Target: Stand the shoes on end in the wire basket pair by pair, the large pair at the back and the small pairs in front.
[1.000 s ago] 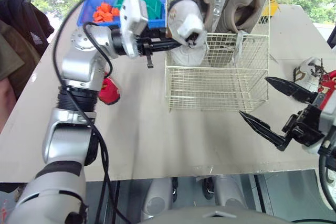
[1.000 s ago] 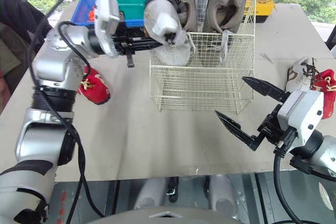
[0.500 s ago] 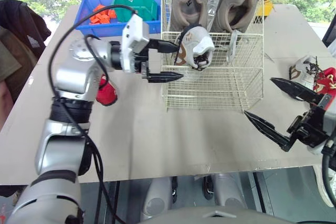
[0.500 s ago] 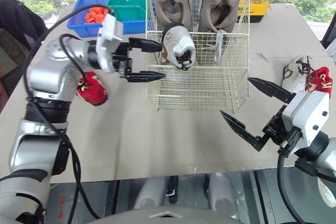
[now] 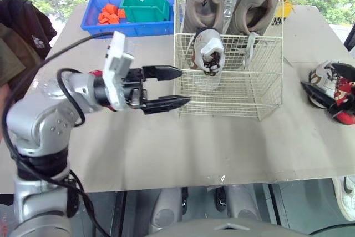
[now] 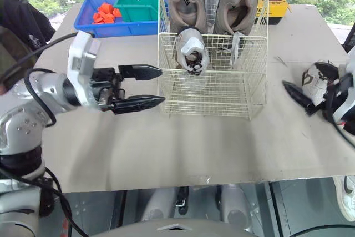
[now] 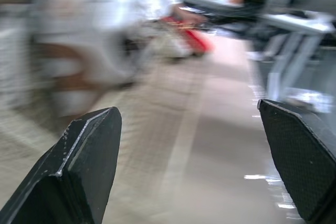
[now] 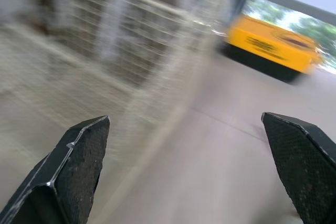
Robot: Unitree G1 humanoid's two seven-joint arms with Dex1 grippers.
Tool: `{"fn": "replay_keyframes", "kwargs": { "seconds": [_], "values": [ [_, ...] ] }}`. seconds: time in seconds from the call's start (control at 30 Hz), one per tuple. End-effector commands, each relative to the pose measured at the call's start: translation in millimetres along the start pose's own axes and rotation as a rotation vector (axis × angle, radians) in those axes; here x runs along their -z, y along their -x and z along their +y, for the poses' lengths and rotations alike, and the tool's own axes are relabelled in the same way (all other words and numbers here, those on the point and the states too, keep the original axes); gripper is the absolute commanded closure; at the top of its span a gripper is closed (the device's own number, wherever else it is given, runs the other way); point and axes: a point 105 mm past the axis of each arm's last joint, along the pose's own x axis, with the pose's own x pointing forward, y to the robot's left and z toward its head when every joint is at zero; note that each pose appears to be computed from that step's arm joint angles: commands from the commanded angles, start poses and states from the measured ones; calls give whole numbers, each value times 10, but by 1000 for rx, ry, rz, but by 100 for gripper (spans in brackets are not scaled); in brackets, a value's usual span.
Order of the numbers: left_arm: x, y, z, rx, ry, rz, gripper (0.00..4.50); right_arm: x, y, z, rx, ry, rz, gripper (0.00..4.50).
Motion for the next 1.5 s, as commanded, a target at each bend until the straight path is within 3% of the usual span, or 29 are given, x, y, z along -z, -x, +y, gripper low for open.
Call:
{"fn": "replay_keyframes", "kwargs": {
  "seconds": [0.03,0.13,0.23,0.37,1.03,1.13,1.23,1.4,1.5],
  "values": [
    [-66,-224,-215,4,-52,-30,3,102,-40,-304,103,14,128,0],
    [-28,-407,-339,51,13,-51,3,234,-142,-550,161,18,285,0],
    [-39,-468,-340,75,29,-79,3,323,-313,-775,205,-122,351,0],
    [-63,-517,-372,101,50,-120,3,409,-475,-934,199,-153,411,0],
    [-66,-294,-435,165,-5,-103,3,791,-825,-1069,221,-253,532,0],
    [-60,-271,-437,168,-6,-94,0,816,-838,-1069,220,-245,533,81],
    [-58,-276,-434,168,-4,-102,0,916,-863,-1050,226,-224,544,235],
    [-54,-270,-418,168,4,-107,0,873,-918,-1035,223,-237,480,443],
    [-41,-269,-410,172,12,-104,0,821,-852,-1075,231,-269,413,448]
  ]
}}
